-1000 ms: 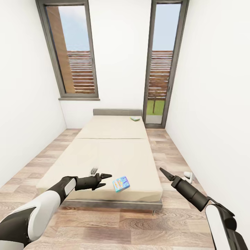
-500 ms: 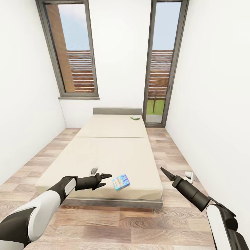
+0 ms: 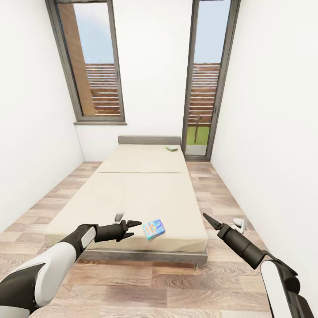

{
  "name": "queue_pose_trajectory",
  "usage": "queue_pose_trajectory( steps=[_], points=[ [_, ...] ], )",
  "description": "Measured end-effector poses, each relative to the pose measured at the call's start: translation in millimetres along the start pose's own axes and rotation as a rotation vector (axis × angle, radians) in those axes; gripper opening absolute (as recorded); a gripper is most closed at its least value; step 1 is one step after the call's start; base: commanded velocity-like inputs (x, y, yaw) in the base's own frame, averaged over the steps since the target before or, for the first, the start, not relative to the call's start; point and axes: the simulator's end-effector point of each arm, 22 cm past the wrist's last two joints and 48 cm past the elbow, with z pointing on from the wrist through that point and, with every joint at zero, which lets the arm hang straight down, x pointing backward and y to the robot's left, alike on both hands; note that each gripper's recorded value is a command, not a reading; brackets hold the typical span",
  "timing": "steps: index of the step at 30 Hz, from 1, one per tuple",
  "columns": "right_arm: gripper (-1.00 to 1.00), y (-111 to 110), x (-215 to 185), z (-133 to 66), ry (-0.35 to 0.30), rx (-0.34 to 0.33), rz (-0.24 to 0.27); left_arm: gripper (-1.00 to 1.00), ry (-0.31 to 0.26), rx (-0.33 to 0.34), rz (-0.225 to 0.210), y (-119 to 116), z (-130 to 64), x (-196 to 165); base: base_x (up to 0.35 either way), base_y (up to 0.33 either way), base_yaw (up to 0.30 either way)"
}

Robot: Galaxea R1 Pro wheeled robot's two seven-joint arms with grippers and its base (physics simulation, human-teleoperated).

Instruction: Put all the toys in the child's room - the three board games (two on the bed and one on the table), the two jigsaw puzzles on the table, and the tennis ball on the table - inside the toy box on the table in the child's room.

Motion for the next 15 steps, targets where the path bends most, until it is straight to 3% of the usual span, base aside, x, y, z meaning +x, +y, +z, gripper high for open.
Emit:
queue_pose_trajectory(
  steps=[15],
  points=[
    [1.00,-21,23,-0.8,0.006,0.003,0.007,1.00,-0.004,-0.001,0.001,25,6.4,8,0.000,0.000,0.000]
  ],
)
